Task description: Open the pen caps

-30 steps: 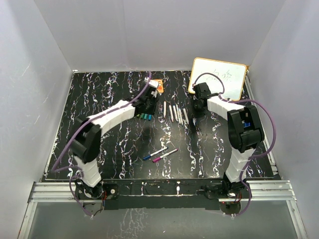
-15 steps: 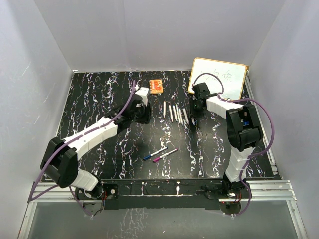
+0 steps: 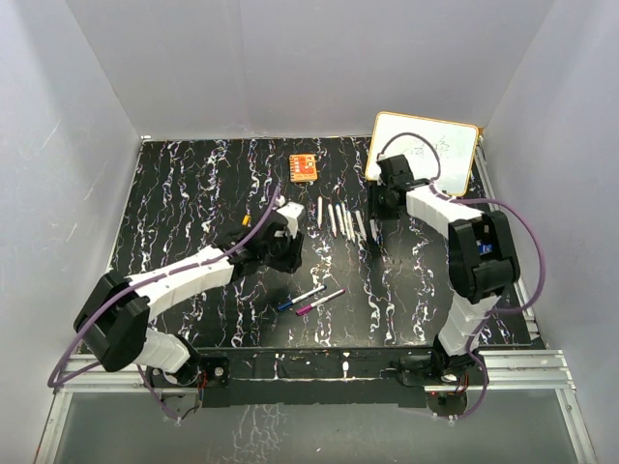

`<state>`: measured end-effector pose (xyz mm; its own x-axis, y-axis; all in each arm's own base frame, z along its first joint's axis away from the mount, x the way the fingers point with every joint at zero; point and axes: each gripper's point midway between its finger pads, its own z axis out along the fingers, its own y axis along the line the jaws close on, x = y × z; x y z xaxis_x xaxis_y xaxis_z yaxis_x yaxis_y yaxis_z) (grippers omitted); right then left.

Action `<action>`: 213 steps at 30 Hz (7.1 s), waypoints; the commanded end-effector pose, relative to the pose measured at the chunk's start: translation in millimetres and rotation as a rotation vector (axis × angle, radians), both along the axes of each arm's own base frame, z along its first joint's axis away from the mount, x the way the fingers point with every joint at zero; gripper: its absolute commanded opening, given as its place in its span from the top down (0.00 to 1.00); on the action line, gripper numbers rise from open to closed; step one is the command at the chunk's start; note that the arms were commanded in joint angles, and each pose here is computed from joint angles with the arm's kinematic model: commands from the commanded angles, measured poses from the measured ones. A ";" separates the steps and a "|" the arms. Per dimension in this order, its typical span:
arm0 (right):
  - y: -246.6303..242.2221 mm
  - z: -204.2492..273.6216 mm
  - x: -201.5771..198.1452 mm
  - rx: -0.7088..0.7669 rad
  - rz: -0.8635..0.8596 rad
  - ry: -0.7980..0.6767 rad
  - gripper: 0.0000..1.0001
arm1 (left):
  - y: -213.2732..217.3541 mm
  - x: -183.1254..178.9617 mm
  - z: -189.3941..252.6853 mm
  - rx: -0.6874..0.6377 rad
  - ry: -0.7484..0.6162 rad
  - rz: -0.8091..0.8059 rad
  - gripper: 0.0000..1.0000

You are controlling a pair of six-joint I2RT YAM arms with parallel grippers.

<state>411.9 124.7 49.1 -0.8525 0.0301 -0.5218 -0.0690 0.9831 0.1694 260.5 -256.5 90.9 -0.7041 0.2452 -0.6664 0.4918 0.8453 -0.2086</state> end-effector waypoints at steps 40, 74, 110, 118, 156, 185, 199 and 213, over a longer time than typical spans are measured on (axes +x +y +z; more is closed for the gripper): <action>33.6 143.5 -41.2 0.327 0.144 -0.423 0.38 | 23.9 -81.9 -51.2 0.247 -0.007 0.020 0.43; 35.6 129.4 -33.2 0.316 0.153 -0.411 0.38 | 28.6 -76.5 -97.7 0.395 0.040 0.085 0.68; 92.5 141.4 -61.6 0.687 0.279 -0.368 0.41 | -51.8 35.1 58.5 -0.131 -0.190 0.126 1.00; 103.8 144.1 -65.6 0.737 0.294 -0.366 0.42 | -84.6 41.4 70.4 -0.295 -0.154 0.099 1.00; 122.9 130.9 -68.1 0.803 0.320 -0.333 1.00 | -116.9 48.7 95.9 -0.480 -0.176 0.061 1.00; 117.2 154.3 -61.6 0.777 0.289 -0.389 1.00 | -109.9 25.8 59.4 -0.447 -0.123 -0.014 0.53; 117.3 164.1 -60.7 0.785 0.291 -0.409 1.00 | -116.2 23.5 43.8 -0.450 -0.080 -0.026 0.75; 103.1 180.4 -35.0 0.712 0.203 -0.540 1.00 | -114.7 15.0 41.3 -0.461 -0.037 -0.027 1.00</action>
